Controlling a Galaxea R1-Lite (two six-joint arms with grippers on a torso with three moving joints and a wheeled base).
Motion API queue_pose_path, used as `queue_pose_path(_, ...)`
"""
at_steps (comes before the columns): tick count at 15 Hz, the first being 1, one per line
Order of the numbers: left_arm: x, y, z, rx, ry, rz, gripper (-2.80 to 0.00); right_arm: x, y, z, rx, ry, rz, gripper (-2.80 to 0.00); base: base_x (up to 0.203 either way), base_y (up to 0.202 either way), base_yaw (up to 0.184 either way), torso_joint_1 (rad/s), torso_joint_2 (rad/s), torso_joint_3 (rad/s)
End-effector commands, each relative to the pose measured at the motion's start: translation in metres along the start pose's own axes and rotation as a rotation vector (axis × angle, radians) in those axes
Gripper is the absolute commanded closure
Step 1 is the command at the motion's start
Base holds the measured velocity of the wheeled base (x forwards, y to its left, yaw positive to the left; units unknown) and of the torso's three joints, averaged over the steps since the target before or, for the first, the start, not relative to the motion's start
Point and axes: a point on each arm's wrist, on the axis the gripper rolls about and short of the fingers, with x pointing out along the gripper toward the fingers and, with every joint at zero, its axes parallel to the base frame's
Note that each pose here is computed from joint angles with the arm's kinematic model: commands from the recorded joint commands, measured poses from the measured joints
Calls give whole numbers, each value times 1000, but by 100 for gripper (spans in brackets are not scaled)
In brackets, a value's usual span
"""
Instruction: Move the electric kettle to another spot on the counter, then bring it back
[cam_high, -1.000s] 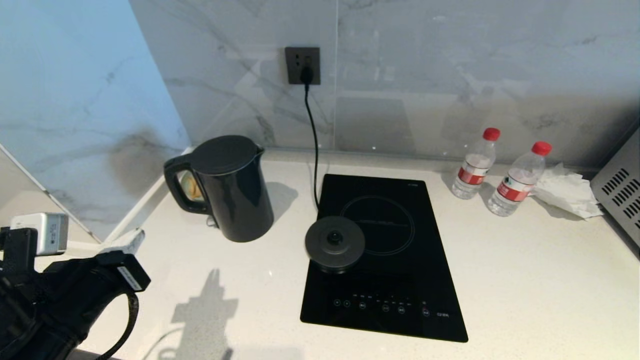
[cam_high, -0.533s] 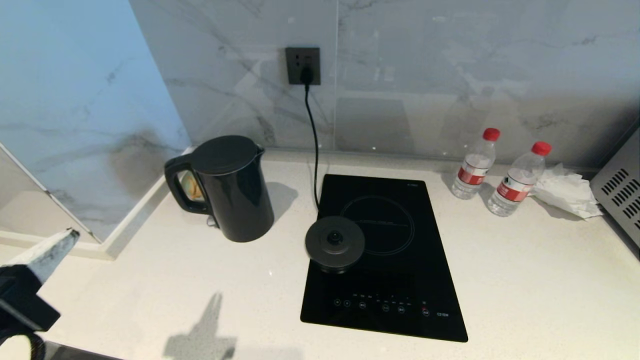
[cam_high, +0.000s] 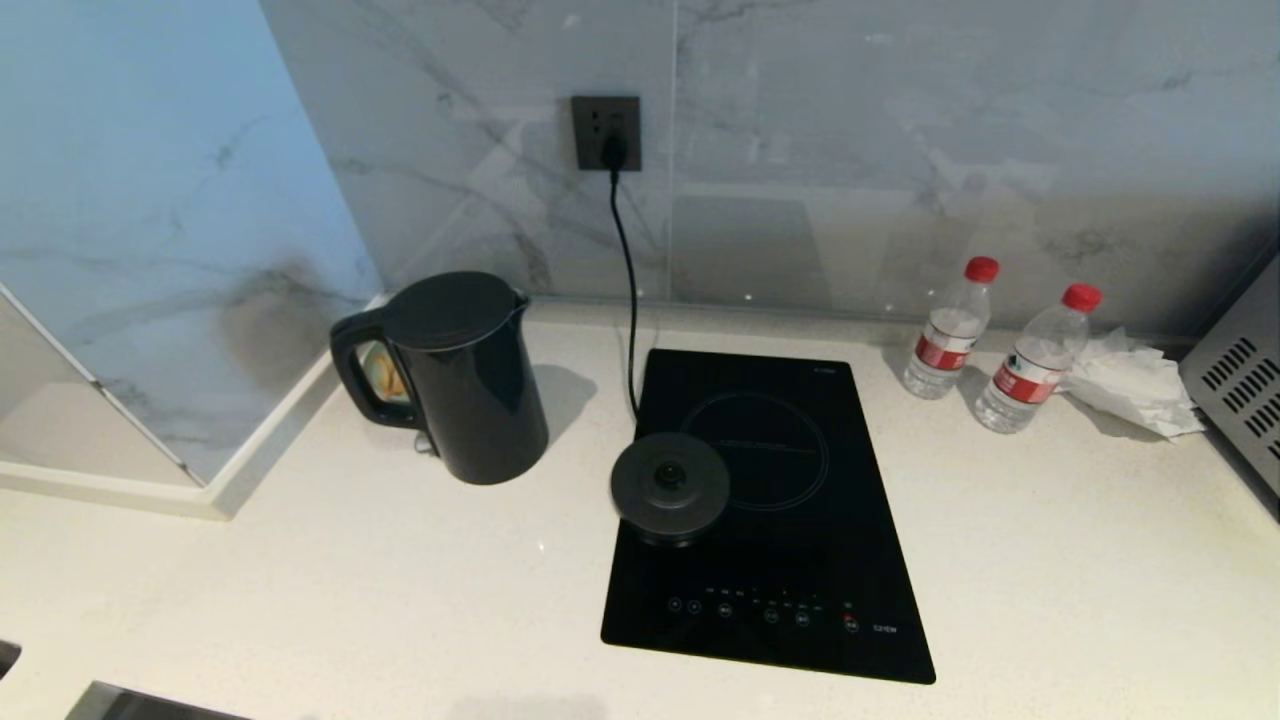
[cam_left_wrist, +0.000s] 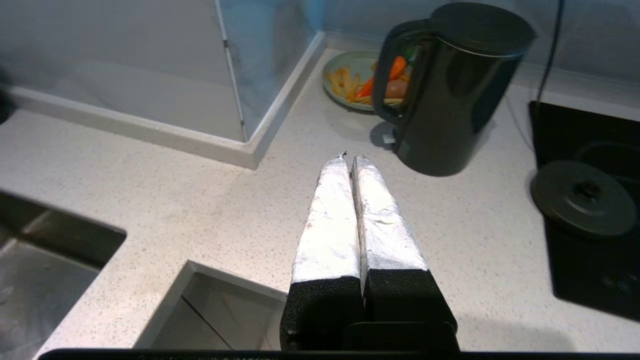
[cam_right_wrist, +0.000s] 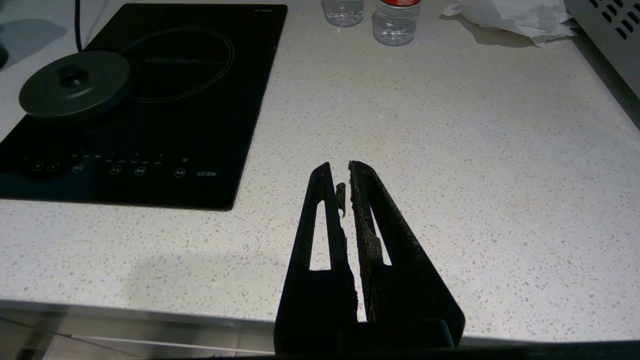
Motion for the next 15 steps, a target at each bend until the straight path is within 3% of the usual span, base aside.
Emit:
queue_pose_path(1, -35, 3, -15, 8, -104, -46, 0, 0, 0, 0, 0, 0, 1, 0, 0, 0, 0, 0, 0, 0)
queue_pose_path(2, -45, 4, -28, 36, -102, -74, 0, 0, 0, 0, 0, -1, 0, 0, 0, 0, 0, 0, 0, 0)
queue_pose_path(4, -41, 5, -67, 109, 12, -100, 0, 0, 0, 0, 0, -1, 2, 0, 0, 0, 0, 0, 0, 0)
queue_pose_path(6, -25, 5, -105, 150, 132, -113, 0, 0, 0, 0, 0, -1, -1, 0, 0, 0, 0, 0, 0, 0)
queue_pose_path(7, -19, 4, -119, 164, 156, -128, 0, 0, 0, 0, 0, 0, 0, 0, 0, 0, 0, 0, 0, 0)
queue_pose_path(9, -14, 3, -124, 155, 99, -184, 0, 0, 0, 0, 0, 0, 0, 0, 0, 0, 0, 0, 0, 0)
queue_pose_path(15, -14, 3, -124, 134, 97, -181, 0, 0, 0, 0, 0, 0, -1, 0, 0, 0, 0, 0, 0, 0)
